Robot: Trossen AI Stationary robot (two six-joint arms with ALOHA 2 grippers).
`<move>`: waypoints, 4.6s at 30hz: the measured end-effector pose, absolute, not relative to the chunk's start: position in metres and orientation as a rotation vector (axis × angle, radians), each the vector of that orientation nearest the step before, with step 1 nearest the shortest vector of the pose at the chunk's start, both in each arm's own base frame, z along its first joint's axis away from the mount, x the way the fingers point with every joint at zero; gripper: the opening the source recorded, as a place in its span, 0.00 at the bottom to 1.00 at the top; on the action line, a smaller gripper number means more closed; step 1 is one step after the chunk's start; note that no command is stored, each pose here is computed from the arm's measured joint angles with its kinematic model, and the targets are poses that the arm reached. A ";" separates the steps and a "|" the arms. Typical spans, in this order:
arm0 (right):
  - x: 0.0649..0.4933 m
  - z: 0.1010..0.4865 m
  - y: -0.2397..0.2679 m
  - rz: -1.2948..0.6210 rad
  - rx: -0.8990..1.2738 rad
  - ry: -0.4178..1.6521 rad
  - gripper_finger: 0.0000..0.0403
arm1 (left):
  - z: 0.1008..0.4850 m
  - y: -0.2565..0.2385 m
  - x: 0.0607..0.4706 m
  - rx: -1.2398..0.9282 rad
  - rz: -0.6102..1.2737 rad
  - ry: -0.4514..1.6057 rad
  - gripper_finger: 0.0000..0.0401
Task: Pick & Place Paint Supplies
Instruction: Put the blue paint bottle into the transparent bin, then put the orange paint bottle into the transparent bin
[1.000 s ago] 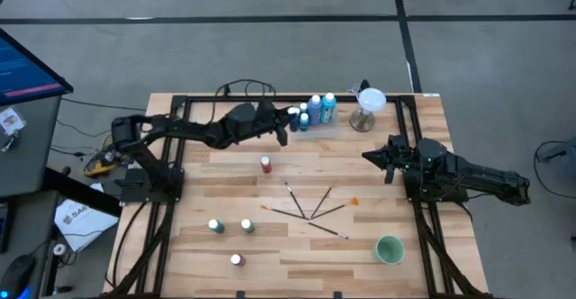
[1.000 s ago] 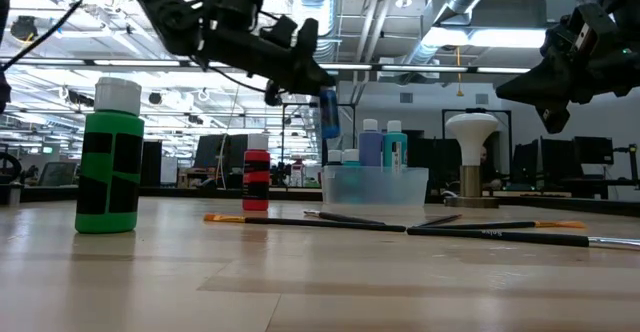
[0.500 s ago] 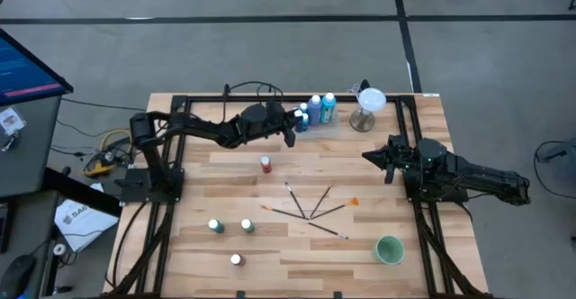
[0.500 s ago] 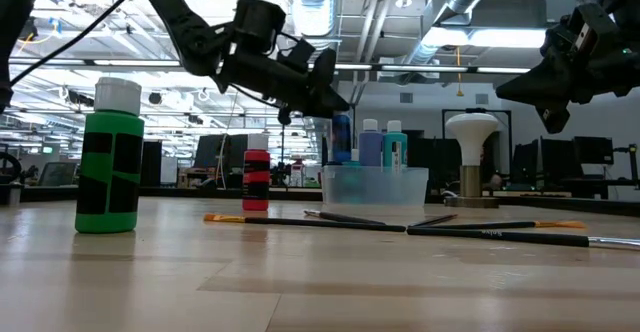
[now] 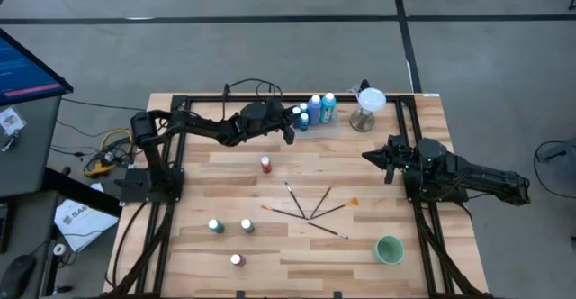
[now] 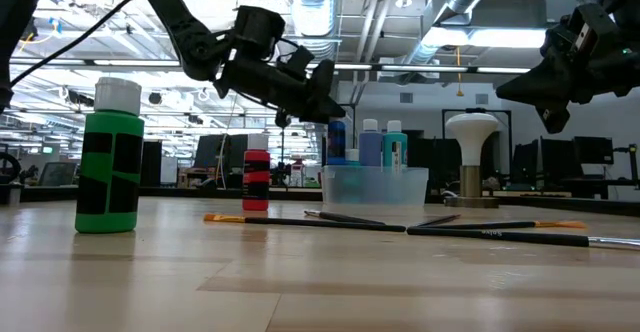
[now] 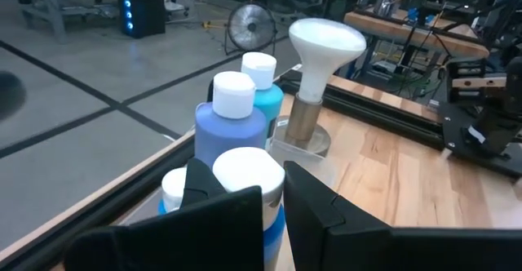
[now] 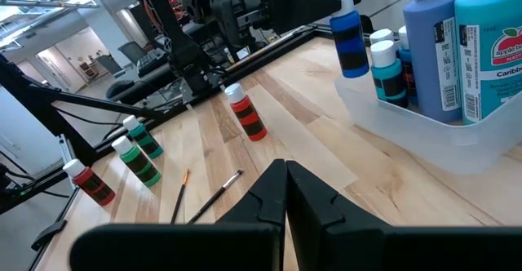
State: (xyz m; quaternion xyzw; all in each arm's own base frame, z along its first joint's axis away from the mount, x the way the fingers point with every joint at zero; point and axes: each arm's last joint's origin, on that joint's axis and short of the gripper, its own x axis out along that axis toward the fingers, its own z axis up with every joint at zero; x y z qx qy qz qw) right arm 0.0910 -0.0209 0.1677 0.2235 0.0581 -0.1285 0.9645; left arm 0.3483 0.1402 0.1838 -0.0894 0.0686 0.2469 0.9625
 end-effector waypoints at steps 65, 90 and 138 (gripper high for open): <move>0.091 0.168 -0.021 -0.260 0.452 0.118 0.01 | 0.298 0.054 0.255 -0.195 0.191 0.397 0.55; 0.091 0.168 -0.021 -0.260 0.452 0.118 0.01 | 0.188 0.031 0.261 -0.087 0.236 0.762 0.58; 0.091 0.168 -0.021 -0.260 0.451 0.118 0.01 | 0.281 0.081 0.307 -0.190 0.472 0.231 0.00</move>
